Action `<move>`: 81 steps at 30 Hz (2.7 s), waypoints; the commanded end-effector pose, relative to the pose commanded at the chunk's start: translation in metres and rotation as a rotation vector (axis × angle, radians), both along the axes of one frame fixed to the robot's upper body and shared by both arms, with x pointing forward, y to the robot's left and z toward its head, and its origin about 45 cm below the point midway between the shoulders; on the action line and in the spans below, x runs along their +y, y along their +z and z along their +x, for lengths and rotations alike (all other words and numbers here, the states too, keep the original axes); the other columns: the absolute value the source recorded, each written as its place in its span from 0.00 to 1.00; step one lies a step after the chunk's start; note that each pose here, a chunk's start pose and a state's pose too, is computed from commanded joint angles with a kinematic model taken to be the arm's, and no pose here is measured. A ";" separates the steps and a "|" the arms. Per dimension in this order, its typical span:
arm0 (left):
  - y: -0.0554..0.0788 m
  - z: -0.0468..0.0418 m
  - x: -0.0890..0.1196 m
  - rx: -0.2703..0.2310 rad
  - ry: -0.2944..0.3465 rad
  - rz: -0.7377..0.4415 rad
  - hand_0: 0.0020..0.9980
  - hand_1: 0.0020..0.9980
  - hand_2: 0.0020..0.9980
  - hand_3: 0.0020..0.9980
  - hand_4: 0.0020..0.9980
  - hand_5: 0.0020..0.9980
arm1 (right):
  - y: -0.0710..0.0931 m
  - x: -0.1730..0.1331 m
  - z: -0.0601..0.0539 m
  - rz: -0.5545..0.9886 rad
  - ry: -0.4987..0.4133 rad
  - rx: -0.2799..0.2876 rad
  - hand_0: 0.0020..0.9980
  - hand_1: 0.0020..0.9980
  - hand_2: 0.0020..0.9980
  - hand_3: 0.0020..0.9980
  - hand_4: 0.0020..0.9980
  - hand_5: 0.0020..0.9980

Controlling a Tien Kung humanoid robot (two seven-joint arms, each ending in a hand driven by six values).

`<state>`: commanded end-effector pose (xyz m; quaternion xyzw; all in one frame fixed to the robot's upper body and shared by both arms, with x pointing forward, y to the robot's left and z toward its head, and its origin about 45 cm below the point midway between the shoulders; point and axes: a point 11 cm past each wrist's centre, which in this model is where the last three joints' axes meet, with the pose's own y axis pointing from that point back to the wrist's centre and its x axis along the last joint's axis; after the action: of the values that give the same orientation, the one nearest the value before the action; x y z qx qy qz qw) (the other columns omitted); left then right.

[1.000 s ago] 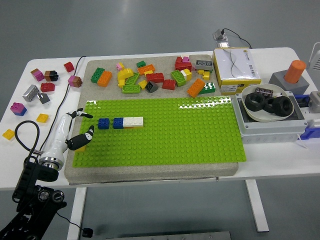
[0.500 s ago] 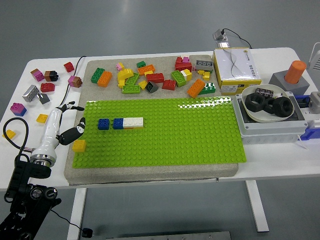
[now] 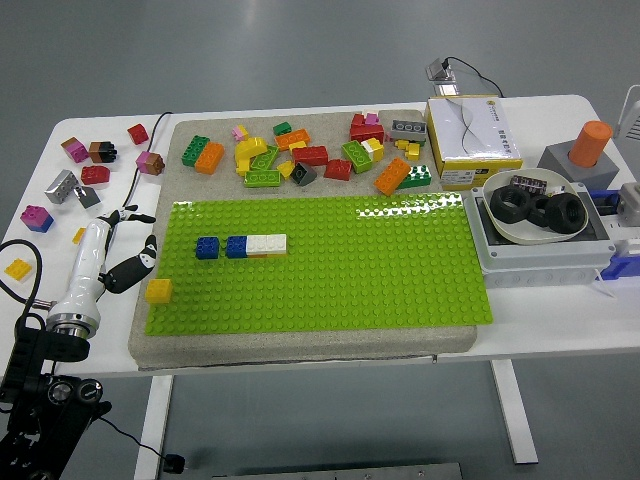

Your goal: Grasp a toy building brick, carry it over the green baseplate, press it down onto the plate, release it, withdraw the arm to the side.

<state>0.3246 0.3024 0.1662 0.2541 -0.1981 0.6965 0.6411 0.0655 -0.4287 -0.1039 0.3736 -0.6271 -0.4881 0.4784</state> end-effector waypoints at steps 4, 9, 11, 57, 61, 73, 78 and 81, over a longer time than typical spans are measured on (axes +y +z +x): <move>-0.001 0.0006 -0.002 0.002 -0.002 -0.006 0.95 0.87 0.84 0.55 0.54 0.00 | -0.001 0.001 -0.003 0.001 -0.001 0.007 0.63 0.60 0.65 0.70 0.77 0.94; 0.000 0.0017 -0.004 0.000 -0.005 -0.012 0.95 0.87 0.84 0.55 0.53 0.00 | -0.001 0.002 -0.004 0.003 0.005 0.011 0.63 0.60 0.65 0.70 0.77 0.94; -0.001 0.0021 -0.004 0.001 -0.005 -0.013 0.95 0.87 0.85 0.55 0.53 0.00 | -0.001 0.002 -0.005 0.003 0.004 0.012 0.63 0.60 0.65 0.70 0.77 0.94; -0.008 0.0025 0.005 0.033 0.031 -0.007 0.95 0.87 0.85 0.55 0.52 0.00 | -0.002 0.003 -0.004 0.003 -0.002 0.012 0.63 0.60 0.66 0.70 0.77 0.94; -0.004 0.0041 0.009 0.025 0.048 -0.027 0.95 0.87 0.85 0.55 0.52 0.00 | -0.001 0.002 -0.002 0.002 -0.004 0.008 0.63 0.61 0.66 0.70 0.76 0.94; -0.005 0.0054 0.007 0.033 0.043 -0.039 0.95 0.87 0.85 0.55 0.51 0.00 | -0.001 0.001 -0.004 -0.001 -0.004 0.013 0.63 0.60 0.66 0.70 0.76 0.94; -0.007 0.0049 0.004 0.038 0.035 -0.043 0.95 0.87 0.85 0.55 0.51 0.00 | -0.001 0.000 -0.010 -0.005 -0.015 0.020 0.63 0.60 0.66 0.70 0.76 0.94; -0.006 0.0051 0.004 0.036 0.032 -0.046 0.95 0.87 0.85 0.55 0.51 0.00 | -0.002 -0.001 -0.013 -0.007 -0.021 0.023 0.63 0.60 0.66 0.70 0.76 0.94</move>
<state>0.3298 0.3067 0.1606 0.2548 -0.1662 0.7064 0.6391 0.0527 -0.4294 -0.1055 0.3597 -0.6273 -0.4953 0.4815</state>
